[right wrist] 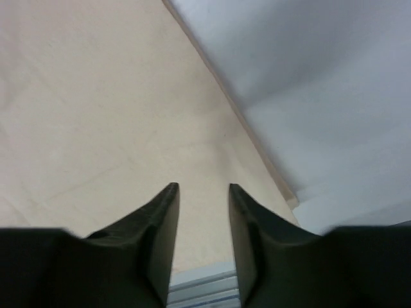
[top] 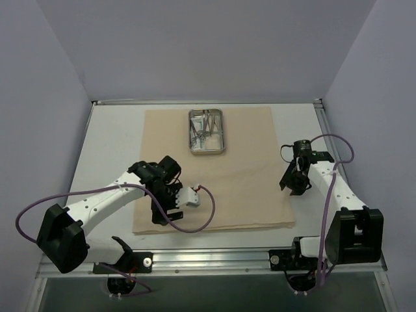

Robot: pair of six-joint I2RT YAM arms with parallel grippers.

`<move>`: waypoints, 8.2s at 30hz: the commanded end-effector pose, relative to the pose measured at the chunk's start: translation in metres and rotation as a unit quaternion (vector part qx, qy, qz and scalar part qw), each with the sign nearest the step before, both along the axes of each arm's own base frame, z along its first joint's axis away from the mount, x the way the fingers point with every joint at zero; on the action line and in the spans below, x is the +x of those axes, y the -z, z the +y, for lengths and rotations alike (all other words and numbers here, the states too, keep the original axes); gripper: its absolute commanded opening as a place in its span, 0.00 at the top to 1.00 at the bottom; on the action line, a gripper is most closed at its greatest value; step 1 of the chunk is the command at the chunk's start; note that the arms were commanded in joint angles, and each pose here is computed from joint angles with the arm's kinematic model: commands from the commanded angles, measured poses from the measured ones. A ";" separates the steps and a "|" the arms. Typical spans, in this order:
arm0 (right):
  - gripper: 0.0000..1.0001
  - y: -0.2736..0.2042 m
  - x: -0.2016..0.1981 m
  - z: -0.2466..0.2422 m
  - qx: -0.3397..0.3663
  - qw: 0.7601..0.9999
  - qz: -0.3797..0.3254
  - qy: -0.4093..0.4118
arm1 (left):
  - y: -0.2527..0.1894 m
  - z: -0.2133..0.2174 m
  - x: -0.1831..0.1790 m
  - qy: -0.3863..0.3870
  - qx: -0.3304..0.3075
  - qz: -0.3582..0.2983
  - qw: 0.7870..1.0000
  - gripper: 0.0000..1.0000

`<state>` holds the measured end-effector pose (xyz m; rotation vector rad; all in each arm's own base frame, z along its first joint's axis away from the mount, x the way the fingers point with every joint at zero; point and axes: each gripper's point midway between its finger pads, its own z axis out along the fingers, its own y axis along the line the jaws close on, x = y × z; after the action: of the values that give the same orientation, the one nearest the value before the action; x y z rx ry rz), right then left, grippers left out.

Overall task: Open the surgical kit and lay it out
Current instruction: Smooth out the surgical kit at the center of the board, then adjust the container in the surgical kit.

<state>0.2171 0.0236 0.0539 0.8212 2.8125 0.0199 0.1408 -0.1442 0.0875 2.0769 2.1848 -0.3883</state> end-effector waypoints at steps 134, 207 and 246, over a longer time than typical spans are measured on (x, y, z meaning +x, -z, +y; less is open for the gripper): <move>1.00 0.061 -0.177 0.198 0.064 0.879 0.110 -0.459 | 0.061 0.017 0.204 -0.464 -0.093 -0.023 0.880 0.53; 0.63 -0.029 0.276 0.205 -0.078 0.936 -0.231 -0.254 | -0.036 0.125 0.255 -0.570 -0.100 -0.092 0.811 0.41; 0.99 0.005 0.329 0.082 -0.107 0.735 -0.178 -0.645 | -0.025 0.139 0.262 -0.566 -0.085 -0.049 0.819 0.41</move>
<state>0.5456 0.0880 0.0546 -0.8867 2.3940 0.0020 0.3891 -0.0016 0.0941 0.3992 2.7306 -0.2663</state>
